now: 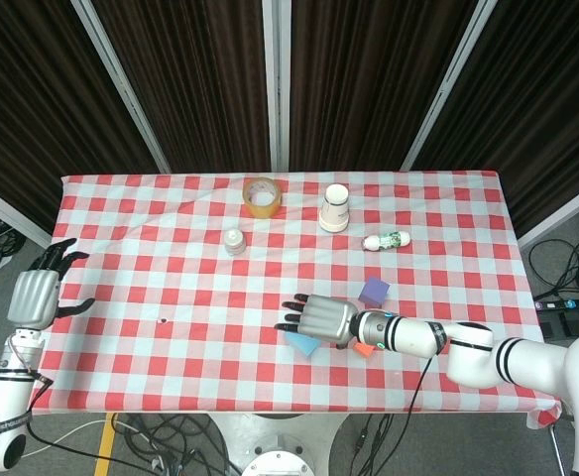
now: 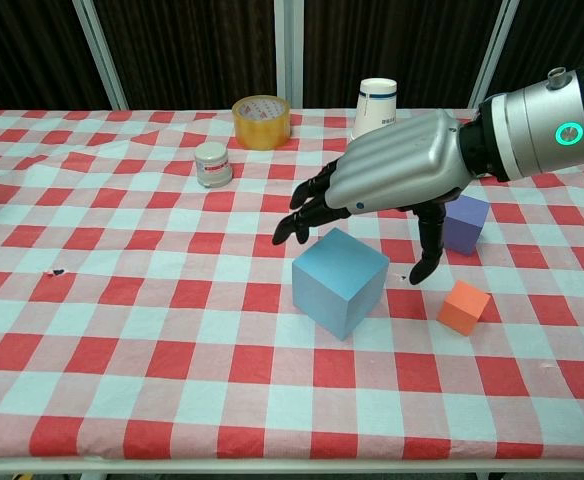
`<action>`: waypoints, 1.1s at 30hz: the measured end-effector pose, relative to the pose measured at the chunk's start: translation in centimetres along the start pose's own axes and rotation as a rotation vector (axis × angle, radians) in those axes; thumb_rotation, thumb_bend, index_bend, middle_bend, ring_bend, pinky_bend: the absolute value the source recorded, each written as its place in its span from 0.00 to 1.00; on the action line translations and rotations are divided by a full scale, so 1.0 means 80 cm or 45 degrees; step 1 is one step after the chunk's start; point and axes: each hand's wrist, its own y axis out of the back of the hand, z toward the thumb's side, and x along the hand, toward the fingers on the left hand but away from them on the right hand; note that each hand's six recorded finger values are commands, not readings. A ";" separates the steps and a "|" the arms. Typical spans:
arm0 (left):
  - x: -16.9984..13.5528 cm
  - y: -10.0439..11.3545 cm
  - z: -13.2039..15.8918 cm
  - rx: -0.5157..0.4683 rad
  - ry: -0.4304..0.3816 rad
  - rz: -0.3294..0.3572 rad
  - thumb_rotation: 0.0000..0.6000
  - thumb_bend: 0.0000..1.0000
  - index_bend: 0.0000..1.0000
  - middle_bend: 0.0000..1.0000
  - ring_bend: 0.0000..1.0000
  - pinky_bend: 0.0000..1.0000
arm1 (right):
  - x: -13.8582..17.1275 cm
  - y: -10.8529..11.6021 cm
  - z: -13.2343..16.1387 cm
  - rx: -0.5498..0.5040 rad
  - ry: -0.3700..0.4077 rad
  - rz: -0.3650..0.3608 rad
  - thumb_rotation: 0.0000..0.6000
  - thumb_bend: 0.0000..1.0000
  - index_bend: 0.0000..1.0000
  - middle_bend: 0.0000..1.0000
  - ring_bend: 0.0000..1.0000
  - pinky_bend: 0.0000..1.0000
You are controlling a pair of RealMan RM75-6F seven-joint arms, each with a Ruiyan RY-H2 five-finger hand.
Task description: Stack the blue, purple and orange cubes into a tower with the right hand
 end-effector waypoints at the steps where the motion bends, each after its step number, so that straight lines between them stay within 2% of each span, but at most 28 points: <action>1: 0.000 -0.001 0.000 -0.002 0.002 -0.002 1.00 0.11 0.33 0.24 0.16 0.29 | -0.001 -0.001 0.000 0.000 -0.001 0.003 1.00 0.00 0.00 0.16 0.00 0.13; 16: 0.000 -0.003 -0.003 -0.022 0.007 -0.014 1.00 0.11 0.33 0.24 0.16 0.29 | -0.020 -0.008 0.008 -0.014 -0.023 -0.024 1.00 0.00 0.00 0.19 0.00 0.13; 25: 0.000 -0.005 -0.006 -0.031 0.018 -0.018 1.00 0.11 0.33 0.24 0.16 0.29 | -0.031 -0.007 0.014 -0.033 -0.037 -0.099 1.00 0.00 0.00 0.28 0.01 0.10; 33: 0.000 -0.007 -0.007 -0.045 0.021 -0.024 1.00 0.11 0.33 0.24 0.16 0.29 | -0.034 -0.011 0.013 -0.050 -0.054 -0.114 1.00 0.00 0.01 0.34 0.06 0.10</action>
